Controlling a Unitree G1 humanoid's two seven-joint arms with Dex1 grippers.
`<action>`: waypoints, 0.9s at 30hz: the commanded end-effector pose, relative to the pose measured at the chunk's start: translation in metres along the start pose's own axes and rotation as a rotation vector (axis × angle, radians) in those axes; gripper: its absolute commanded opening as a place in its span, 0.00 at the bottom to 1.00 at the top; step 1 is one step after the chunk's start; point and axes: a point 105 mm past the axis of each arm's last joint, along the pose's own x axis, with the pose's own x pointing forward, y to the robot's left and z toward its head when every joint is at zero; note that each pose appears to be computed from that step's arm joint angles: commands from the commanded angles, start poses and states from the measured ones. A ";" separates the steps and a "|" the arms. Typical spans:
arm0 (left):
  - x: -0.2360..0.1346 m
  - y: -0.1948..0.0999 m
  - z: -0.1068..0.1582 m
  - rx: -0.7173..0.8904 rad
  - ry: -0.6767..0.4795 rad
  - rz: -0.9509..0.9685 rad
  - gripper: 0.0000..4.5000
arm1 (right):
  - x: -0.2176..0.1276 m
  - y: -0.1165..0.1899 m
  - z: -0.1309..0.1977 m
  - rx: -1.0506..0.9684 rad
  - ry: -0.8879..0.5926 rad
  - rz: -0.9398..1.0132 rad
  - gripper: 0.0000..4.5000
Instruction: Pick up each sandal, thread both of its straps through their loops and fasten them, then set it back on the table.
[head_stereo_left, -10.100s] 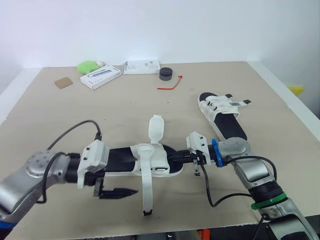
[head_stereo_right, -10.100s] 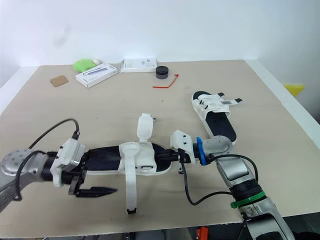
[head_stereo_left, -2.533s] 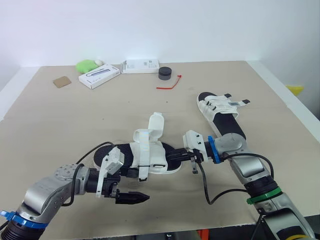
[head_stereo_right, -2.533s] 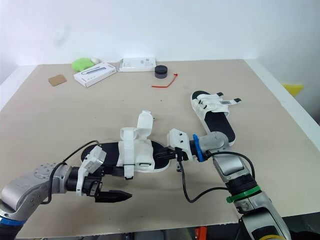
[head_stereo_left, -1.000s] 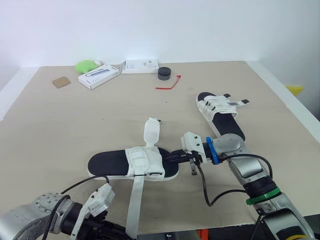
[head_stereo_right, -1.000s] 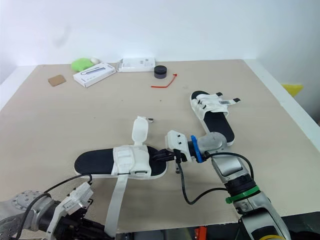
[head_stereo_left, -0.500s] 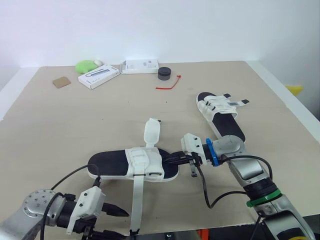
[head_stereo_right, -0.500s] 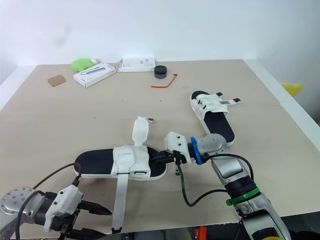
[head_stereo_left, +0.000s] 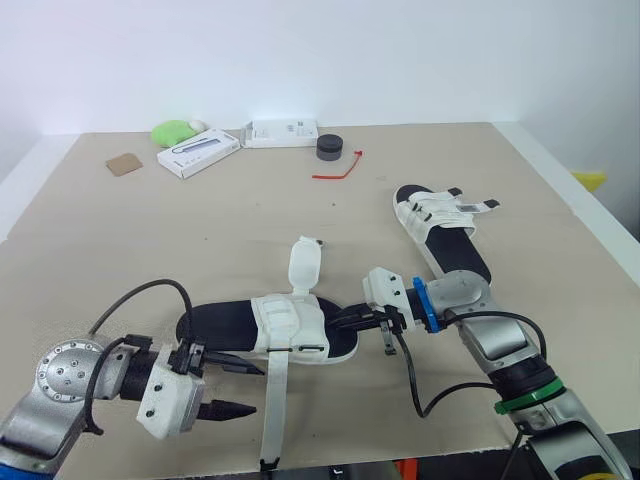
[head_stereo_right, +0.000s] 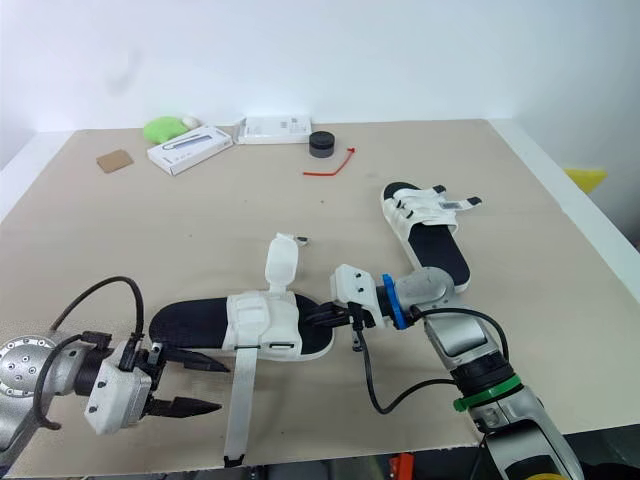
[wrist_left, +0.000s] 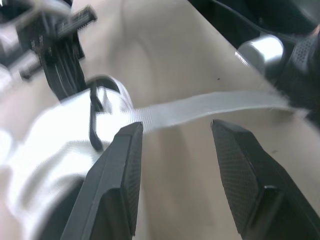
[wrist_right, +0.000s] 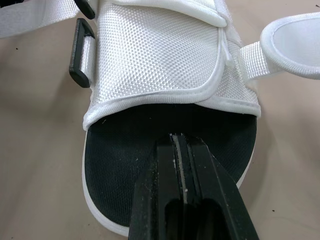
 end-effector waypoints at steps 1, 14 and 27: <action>0.005 0.000 0.004 0.283 -0.004 -0.023 0.49 | -0.001 0.001 0.006 -0.024 -0.011 0.007 0.00; 0.026 -0.002 0.002 0.550 -0.070 -0.032 0.49 | -0.004 0.000 0.006 -0.026 -0.004 -0.006 0.00; 0.034 -0.004 0.014 0.584 -0.139 -0.027 0.11 | -0.005 -0.001 0.006 -0.024 0.001 -0.007 0.00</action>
